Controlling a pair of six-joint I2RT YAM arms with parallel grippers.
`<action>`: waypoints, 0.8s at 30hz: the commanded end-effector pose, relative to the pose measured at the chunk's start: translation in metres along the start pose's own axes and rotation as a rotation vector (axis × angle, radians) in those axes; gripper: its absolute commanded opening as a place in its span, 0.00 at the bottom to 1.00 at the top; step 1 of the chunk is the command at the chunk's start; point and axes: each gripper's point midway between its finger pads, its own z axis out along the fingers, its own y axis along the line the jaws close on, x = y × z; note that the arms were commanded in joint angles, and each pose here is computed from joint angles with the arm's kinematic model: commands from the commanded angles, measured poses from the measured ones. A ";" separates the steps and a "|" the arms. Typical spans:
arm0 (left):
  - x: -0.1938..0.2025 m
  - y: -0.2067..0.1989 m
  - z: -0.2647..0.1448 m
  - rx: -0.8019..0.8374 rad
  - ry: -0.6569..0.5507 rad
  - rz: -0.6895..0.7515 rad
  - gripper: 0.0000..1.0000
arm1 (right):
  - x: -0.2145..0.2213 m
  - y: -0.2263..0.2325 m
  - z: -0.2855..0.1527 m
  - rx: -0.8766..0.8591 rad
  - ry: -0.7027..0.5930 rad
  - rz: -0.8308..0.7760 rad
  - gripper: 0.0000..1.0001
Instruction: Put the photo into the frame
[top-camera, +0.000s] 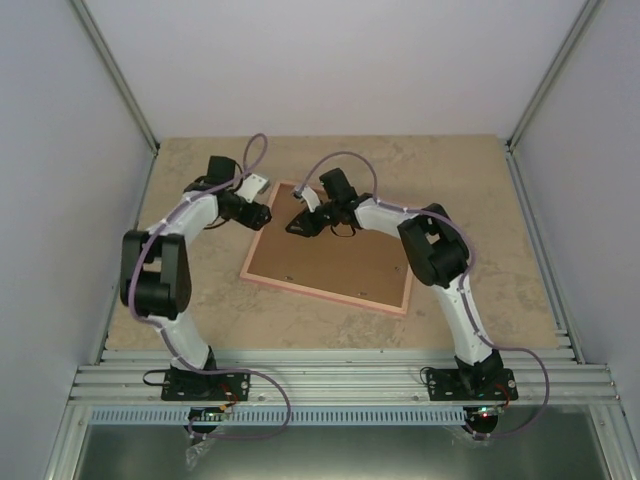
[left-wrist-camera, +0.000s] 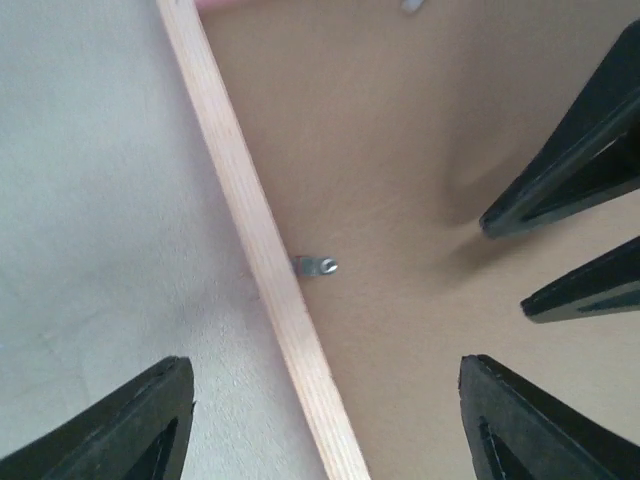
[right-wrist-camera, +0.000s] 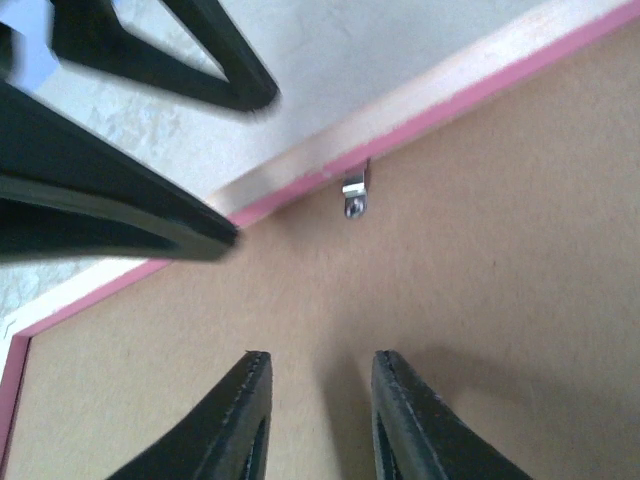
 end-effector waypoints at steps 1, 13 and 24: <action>-0.007 -0.034 -0.044 0.098 -0.088 0.195 0.76 | -0.027 0.045 -0.048 -0.044 0.000 -0.140 0.36; 0.097 -0.145 -0.056 0.223 -0.075 0.938 0.77 | 0.083 0.083 -0.063 -0.124 0.203 0.012 0.29; 0.113 -0.160 -0.021 0.270 0.021 1.203 0.71 | 0.152 0.043 -0.048 -0.060 0.325 0.151 0.25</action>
